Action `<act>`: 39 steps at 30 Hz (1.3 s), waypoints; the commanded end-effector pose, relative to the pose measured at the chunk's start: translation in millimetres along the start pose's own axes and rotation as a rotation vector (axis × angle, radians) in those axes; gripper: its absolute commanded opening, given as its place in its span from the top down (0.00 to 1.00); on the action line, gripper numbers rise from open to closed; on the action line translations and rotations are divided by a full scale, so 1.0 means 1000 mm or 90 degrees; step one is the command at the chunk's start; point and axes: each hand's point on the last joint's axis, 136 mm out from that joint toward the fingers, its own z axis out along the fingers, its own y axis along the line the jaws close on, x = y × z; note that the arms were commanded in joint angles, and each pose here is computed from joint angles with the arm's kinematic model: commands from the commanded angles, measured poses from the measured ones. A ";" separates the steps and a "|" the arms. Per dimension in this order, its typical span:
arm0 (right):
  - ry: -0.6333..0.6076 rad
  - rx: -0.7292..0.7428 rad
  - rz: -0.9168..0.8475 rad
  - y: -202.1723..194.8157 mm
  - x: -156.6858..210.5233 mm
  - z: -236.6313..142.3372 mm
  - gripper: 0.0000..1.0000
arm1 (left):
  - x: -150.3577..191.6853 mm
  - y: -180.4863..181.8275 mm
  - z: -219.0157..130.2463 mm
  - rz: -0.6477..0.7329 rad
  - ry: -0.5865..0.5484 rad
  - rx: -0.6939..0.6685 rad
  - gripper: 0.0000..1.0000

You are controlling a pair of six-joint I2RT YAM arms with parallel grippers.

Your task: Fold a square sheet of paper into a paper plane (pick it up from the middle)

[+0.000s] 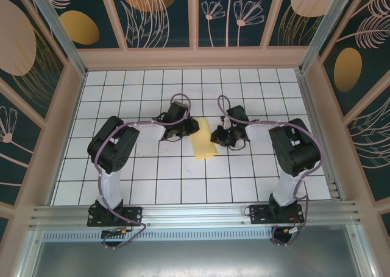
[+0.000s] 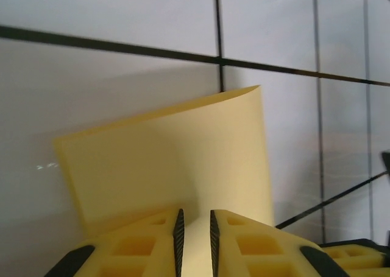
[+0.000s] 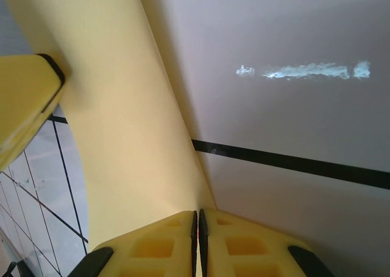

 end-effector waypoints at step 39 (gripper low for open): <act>0.006 -0.032 -0.013 0.009 -0.004 -0.007 0.85 | -0.015 -0.013 0.066 0.013 0.032 0.004 0.86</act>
